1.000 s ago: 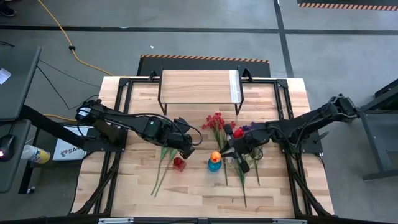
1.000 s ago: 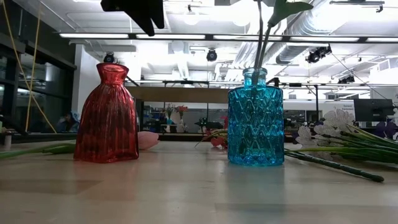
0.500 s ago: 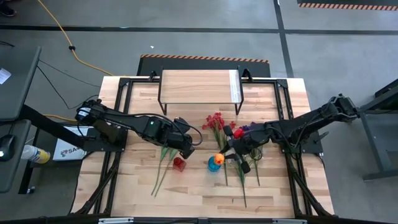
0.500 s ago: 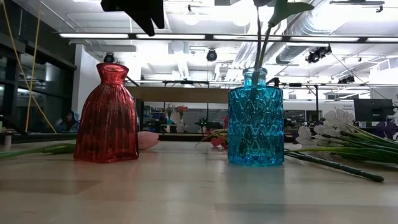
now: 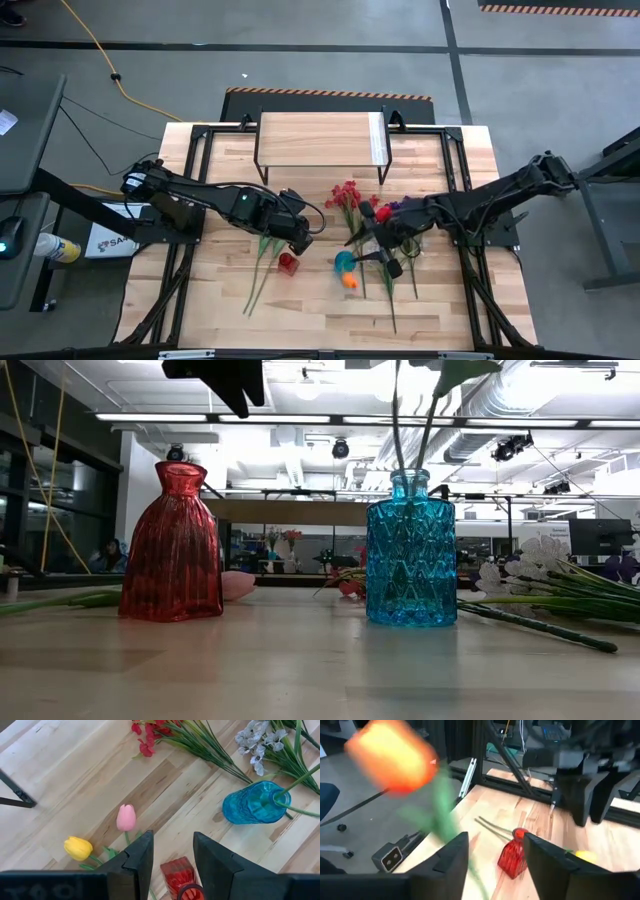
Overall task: Pick and place flowers into a vace then onto a shelf
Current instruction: Put the yellow flower into the red vase
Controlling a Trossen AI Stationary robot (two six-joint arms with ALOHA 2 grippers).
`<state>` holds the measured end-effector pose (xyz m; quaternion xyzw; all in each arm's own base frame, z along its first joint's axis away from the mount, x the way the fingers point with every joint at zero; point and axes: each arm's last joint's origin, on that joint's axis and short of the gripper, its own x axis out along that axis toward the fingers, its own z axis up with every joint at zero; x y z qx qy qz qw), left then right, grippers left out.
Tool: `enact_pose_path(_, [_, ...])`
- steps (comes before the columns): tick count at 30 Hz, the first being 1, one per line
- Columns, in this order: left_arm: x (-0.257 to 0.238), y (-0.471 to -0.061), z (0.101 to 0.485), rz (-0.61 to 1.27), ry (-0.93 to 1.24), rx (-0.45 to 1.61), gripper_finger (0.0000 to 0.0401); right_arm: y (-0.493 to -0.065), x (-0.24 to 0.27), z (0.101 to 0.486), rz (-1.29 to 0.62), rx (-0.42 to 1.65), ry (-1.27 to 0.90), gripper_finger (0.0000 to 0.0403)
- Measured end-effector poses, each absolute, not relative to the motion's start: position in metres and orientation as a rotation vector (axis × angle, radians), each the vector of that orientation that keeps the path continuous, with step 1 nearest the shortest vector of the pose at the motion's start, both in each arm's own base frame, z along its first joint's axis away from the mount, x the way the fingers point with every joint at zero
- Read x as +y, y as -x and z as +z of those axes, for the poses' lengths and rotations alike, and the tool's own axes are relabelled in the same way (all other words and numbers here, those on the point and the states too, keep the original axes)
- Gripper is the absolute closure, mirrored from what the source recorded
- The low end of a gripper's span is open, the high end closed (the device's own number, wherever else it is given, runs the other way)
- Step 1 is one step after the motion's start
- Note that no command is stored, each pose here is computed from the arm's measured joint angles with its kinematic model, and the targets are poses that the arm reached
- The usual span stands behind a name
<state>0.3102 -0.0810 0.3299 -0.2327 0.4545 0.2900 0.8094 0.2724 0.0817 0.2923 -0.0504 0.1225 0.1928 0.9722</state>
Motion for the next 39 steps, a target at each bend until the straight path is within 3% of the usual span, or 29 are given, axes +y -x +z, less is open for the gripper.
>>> enact_pose_path(10, [-0.081,-0.309,0.330,0.618,0.482,0.983,0.0229,-0.274,0.079,0.321,0.309,0.304,0.204,0.0158])
enact_pose_path(21, [-0.080,-0.305,0.328,0.635,0.471,1.024,0.0229,-0.276,0.079,0.354,0.299,0.206,0.277,0.0164])
enact_pose_path(25, [-0.081,-0.300,0.326,0.647,0.561,1.103,0.0229,-0.274,0.079,0.368,0.290,0.175,0.301,0.0164])
enact_pose_path(39, [-0.131,-0.261,0.268,0.966,0.827,1.204,0.0229,-0.232,0.065,0.415,0.210,0.023,0.344,0.0164])
